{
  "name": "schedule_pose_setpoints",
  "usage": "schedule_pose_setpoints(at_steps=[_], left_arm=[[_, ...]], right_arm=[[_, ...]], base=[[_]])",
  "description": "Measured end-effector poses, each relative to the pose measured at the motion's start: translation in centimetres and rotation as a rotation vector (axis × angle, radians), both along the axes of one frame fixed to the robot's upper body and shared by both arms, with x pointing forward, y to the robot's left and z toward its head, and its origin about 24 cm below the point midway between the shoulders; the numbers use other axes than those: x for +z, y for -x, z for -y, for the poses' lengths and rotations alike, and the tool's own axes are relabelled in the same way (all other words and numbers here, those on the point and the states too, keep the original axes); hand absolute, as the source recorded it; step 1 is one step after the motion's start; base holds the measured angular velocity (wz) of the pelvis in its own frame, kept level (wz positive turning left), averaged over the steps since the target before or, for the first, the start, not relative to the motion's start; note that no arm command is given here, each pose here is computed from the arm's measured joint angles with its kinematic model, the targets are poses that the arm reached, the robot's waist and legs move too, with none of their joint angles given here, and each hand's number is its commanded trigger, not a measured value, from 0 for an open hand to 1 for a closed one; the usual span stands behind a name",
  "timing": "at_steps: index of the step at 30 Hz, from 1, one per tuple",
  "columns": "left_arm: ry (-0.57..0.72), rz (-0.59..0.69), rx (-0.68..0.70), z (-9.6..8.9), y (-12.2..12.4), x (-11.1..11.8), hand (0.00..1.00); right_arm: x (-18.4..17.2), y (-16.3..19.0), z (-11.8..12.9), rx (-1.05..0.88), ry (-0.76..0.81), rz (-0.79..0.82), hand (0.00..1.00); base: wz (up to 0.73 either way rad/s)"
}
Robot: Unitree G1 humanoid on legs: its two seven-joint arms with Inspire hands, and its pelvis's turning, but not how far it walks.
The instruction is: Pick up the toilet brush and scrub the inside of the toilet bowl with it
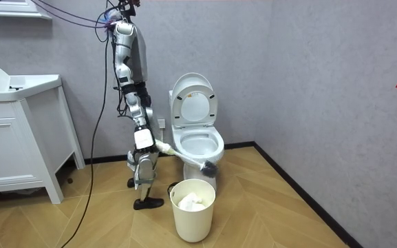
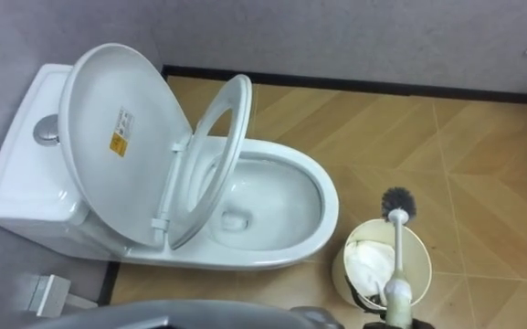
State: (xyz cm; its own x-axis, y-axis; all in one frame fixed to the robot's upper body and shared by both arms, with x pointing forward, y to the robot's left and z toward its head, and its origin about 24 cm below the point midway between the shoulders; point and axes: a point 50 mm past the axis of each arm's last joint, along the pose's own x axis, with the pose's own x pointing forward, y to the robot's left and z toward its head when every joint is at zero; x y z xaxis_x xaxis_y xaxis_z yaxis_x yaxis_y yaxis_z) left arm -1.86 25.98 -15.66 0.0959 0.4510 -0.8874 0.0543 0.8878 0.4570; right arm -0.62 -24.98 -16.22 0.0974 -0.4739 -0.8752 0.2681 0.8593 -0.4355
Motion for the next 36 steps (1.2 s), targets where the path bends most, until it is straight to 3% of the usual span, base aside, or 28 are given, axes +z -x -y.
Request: schedule_pose_setpoints(at_steps=[14,15,16,28,36], left_arm=[[-0.004,-0.021,-0.006,0.0,0.3,0.0,0.00],[-0.004,-0.023,-0.005,0.0,0.4,0.0,0.00],[-0.004,-0.024,-0.005,0.0,0.4,0.0,0.00],[-0.003,-0.049,-0.001,0.0,0.6,0.0,0.00],[-0.002,-0.046,-0.001,0.1,0.5,0.0,0.00]], right_arm=[[-0.3,2.4,-0.4,-0.016,-0.054,-0.134,1.00],[-0.3,2.4,-0.4,-0.014,-0.060,-0.139,0.05],[-0.3,2.5,-0.4,-0.016,-0.064,-0.143,0.00],[-0.5,3.2,-0.7,-0.081,-0.108,-0.195,0.00],[-0.5,2.2,-0.5,-0.206,-0.102,-0.137,0.00]], base=[[0.00],[0.00],[0.00],[0.00],[-0.05]])
